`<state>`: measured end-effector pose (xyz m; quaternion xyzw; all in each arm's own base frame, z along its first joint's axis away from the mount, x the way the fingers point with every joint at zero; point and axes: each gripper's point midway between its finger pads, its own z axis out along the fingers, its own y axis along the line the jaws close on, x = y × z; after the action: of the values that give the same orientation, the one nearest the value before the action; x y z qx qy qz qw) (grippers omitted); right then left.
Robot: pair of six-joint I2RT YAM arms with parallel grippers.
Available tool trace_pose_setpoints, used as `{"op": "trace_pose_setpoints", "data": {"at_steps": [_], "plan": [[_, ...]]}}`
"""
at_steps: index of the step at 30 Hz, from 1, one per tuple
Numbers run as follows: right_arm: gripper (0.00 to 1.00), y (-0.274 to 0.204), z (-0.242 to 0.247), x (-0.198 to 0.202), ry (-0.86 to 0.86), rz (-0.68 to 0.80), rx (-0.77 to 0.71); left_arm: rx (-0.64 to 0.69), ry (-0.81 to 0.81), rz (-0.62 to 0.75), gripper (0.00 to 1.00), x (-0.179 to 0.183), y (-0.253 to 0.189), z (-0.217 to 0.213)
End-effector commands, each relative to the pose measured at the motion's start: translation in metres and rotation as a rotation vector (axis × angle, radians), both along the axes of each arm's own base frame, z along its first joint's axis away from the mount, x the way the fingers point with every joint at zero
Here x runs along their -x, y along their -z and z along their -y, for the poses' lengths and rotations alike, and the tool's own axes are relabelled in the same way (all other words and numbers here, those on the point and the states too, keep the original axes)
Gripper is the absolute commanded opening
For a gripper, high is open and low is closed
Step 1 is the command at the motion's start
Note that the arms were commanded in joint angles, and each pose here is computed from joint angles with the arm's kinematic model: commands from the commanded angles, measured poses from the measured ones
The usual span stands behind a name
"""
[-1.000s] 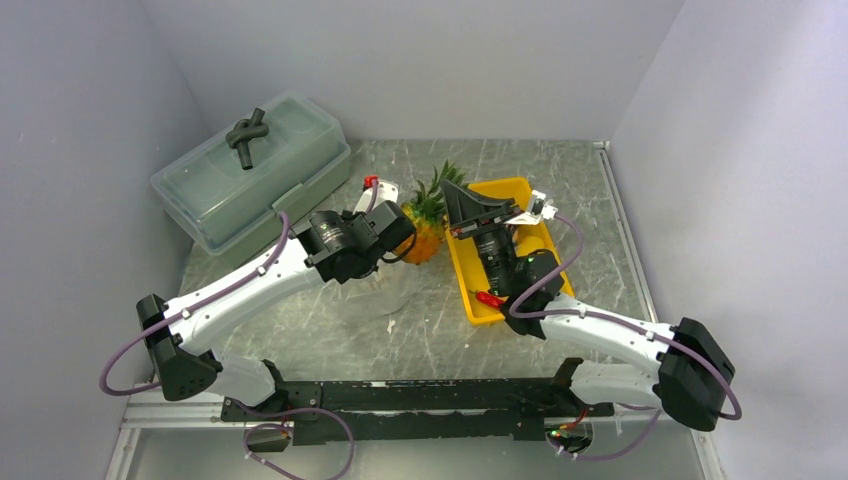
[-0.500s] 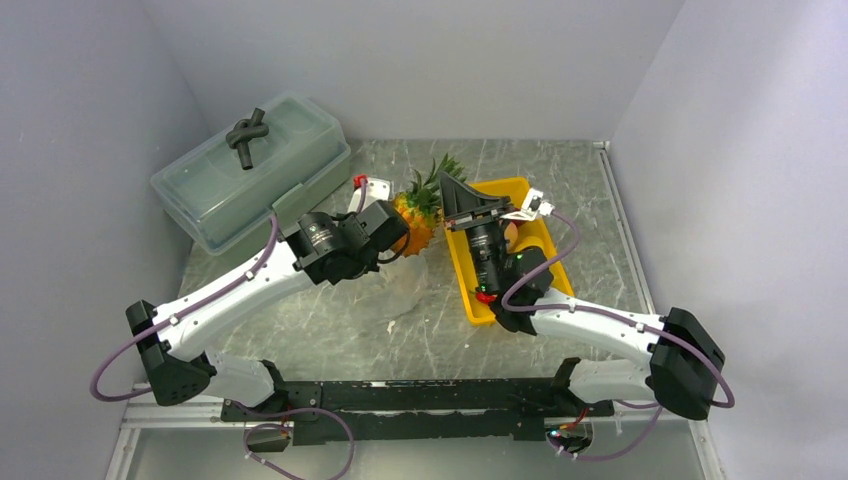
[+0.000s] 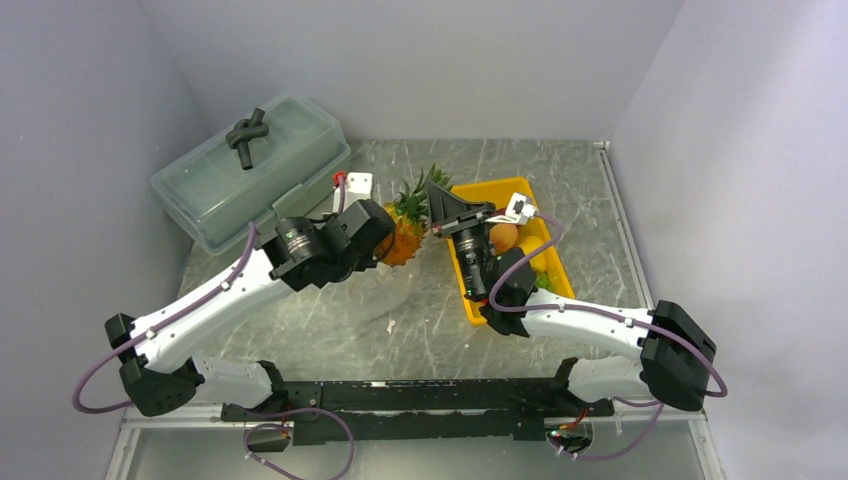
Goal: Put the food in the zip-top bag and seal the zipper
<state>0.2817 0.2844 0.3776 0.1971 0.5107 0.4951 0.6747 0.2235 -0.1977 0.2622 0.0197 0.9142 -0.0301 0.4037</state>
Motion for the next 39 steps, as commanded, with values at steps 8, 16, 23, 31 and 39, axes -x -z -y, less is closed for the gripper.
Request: {"op": "trace_pose_setpoints", "data": {"at_steps": [8, 16, 23, 31, 39], "plan": [[0.0, -0.008, 0.004, 0.008, 0.026, 0.011, 0.0, 0.156, -0.053, 0.074, 0.0, 0.002, -0.027, -0.005], [0.0, -0.003, -0.004, 0.014, 0.018, 0.031, 0.022, 0.189, -0.036, 0.065, 0.0, 0.001, -0.03, 0.001], [0.0, -0.003, -0.01, 0.02, 0.073, 0.034, 0.059, 0.205, -0.012, 0.047, 0.0, 0.0, -0.028, 0.009], [0.0, 0.002, -0.015, 0.011, 0.181, -0.054, 0.062, 0.244, 0.024, 0.004, 0.0, 0.0, -0.024, 0.025], [0.0, 0.012, -0.018, 0.003, 0.276, -0.163, 0.058, 0.264, -0.004, 0.0, 0.0, -0.002, -0.02, 0.023]]}}
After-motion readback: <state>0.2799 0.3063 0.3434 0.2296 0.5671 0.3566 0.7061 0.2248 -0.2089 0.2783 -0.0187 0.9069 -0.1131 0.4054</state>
